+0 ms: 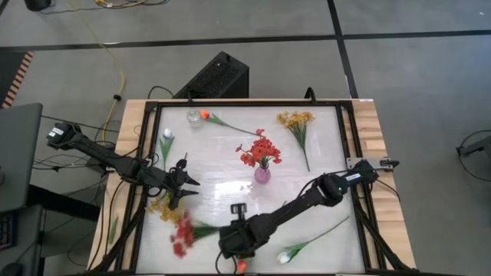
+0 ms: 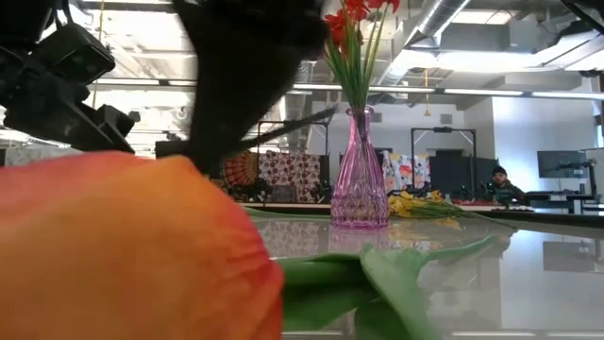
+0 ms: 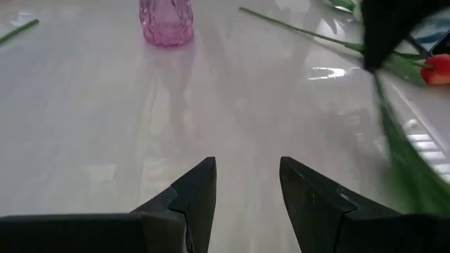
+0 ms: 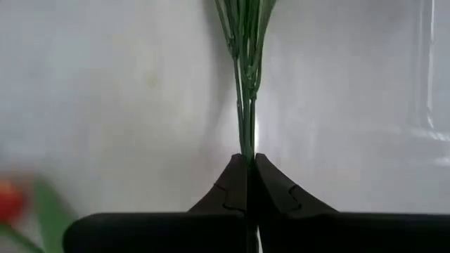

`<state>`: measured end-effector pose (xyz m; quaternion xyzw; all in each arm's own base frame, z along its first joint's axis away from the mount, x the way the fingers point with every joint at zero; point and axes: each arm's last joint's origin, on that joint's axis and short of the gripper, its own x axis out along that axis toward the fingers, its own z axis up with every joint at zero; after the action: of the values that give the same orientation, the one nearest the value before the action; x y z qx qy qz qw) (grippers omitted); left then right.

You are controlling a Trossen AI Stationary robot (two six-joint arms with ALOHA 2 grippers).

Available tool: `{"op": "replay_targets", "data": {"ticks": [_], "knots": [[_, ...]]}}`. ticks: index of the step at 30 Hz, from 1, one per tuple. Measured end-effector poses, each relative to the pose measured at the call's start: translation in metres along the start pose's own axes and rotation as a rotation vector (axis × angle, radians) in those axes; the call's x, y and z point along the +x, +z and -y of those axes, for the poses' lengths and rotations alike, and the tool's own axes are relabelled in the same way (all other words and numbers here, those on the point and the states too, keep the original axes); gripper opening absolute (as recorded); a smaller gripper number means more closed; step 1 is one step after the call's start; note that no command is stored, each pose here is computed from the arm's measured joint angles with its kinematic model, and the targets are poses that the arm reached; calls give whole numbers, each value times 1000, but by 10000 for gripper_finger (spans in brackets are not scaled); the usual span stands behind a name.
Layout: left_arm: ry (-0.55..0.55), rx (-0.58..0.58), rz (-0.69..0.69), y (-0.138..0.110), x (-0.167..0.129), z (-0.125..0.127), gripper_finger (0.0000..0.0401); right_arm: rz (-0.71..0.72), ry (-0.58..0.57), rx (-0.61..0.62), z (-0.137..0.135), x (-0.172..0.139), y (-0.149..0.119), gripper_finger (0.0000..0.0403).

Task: Sort flowers into vase by color
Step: Put the red flowers into the violet vase

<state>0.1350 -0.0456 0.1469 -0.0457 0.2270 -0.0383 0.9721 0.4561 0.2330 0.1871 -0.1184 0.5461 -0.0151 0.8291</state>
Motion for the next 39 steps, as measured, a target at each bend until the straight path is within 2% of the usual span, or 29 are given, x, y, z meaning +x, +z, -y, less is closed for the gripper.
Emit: {"op": "replay_targets", "data": {"ticks": [9, 14, 20, 26, 30, 34, 39], "knots": [[25, -66, -89, -9, 0, -2, 146, -299, 71, -70, 10, -18, -25, 30], [24, -104, -119, -12, -1, -3, 146, -375, 29, -67, 20, -24, -31, 30], [9, -133, -127, -12, -1, -2, 146, -356, 14, -37, 31, -31, -27, 45], [-11, -126, -124, -12, -1, 1, 146, -373, -47, 59, 34, -30, -29, 82], [-4, -125, -118, -12, -1, 2, 146, -441, -10, 134, 36, -31, -33, 121], [-3, -105, -81, -9, -1, 2, 146, -466, 53, 157, 35, -33, -33, 172], [-13, -80, -41, -5, -1, 3, 146, -328, 88, 204, 46, -54, -20, 225]]}}
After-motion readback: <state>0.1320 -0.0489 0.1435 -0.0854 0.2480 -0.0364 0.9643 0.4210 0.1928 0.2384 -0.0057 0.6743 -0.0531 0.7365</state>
